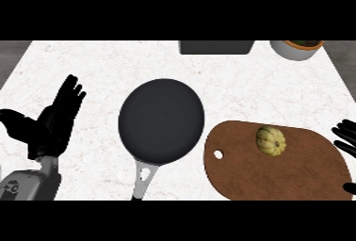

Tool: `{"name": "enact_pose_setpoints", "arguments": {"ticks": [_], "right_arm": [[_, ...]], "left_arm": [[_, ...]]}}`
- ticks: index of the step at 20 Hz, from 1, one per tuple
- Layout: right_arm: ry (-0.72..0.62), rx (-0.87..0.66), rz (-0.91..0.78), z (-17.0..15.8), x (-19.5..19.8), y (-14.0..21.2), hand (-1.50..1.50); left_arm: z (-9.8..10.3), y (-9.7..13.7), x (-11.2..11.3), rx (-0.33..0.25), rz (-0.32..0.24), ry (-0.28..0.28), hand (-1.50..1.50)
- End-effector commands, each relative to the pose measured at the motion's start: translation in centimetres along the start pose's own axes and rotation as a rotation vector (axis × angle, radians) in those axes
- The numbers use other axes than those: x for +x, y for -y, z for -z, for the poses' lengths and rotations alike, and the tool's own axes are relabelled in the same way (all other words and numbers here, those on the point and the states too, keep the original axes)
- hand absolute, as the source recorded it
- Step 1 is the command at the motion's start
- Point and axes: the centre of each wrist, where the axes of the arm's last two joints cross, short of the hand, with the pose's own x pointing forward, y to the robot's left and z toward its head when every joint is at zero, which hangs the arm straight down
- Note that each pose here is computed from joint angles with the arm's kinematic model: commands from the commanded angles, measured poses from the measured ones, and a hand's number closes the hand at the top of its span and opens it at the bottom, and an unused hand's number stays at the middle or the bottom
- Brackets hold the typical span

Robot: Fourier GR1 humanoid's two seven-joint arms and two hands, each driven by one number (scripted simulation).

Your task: Pick the squash from the cutting board and place it in the pan

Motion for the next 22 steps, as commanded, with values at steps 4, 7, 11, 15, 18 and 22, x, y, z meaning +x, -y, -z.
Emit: {"name": "enact_pose_setpoints", "arguments": {"ticks": [4, 7, 11, 15, 18, 22], "right_arm": [[-0.033, 0.016, -0.222, -1.1, 2.1, -0.5, -1.5], [-0.07, 0.0, -0.259, -1.4, 3.1, -1.4, -1.5], [-0.086, -0.033, -0.241, -2.5, 4.6, -2.3, -1.5], [-0.042, -0.05, -0.205, -0.6, 4.8, -3.9, -1.5], [-0.073, -0.029, -0.234, 1.1, 7.3, -5.6, -1.5], [-0.137, -0.013, -0.254, 3.9, 6.8, -3.5, -1.5]], "left_arm": [[-0.1, -0.5, -0.3, 0.019, 0.001, -0.002, 0.0], [-1.1, -0.6, 0.7, 0.023, -0.003, -0.016, 0.0], [0.3, -1.4, -0.1, 0.004, -0.011, -0.01, 0.0], [0.8, -2.4, 0.6, 0.004, -0.018, 0.001, 0.0], [-0.9, -1.6, -0.6, -0.009, -0.016, 0.006, 0.0], [0.2, -1.3, -0.6, -0.014, 0.007, -0.007, 0.0]]}}
